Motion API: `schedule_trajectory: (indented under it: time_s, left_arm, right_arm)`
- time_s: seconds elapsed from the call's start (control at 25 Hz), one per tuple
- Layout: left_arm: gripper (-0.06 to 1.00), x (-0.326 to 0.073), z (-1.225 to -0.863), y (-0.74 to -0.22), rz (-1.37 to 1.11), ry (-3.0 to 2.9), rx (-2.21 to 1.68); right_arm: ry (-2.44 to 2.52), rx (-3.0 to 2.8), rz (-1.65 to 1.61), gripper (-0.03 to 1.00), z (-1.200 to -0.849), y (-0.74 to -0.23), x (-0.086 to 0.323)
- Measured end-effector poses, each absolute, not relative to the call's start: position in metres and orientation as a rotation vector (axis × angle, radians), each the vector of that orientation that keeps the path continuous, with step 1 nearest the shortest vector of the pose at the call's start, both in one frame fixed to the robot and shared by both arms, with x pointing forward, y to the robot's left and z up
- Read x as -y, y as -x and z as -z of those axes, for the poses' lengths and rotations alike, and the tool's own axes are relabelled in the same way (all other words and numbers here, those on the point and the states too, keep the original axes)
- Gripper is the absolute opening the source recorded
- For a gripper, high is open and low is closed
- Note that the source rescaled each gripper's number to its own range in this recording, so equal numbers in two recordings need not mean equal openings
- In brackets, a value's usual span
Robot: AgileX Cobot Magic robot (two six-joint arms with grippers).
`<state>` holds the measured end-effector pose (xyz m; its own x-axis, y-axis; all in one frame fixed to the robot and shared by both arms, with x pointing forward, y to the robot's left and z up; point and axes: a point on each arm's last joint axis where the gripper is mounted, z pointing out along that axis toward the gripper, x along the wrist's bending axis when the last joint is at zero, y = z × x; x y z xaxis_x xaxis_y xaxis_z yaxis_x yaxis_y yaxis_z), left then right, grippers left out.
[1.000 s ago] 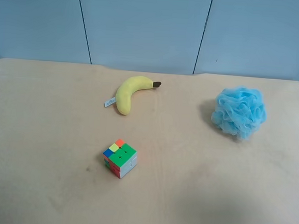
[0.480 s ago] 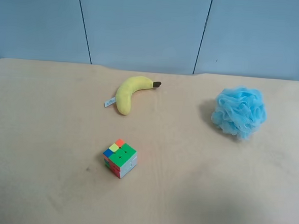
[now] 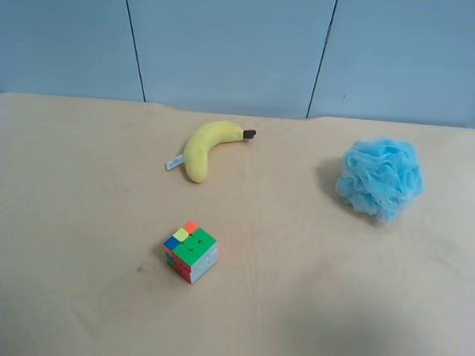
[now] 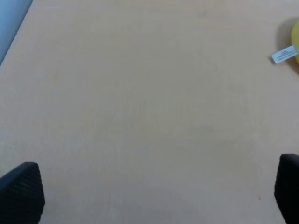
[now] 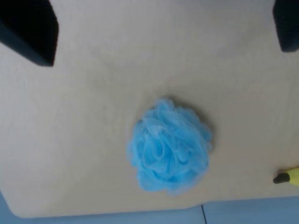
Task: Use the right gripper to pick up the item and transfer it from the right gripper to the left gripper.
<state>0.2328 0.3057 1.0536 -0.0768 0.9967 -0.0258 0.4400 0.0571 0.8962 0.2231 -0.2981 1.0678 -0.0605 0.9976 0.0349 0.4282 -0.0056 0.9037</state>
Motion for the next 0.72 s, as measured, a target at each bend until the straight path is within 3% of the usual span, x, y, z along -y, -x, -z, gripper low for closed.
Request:
schedule_trajectory:
  time_s: [0.72]
  left_arm:
    - [1.00,-0.3057,-1.0536,-0.2328,-0.976,-1.470,-1.614]
  right_arm:
    - [-1.513,-1.572,-1.033,0.88,-1.0678,-0.2231,0.2981]
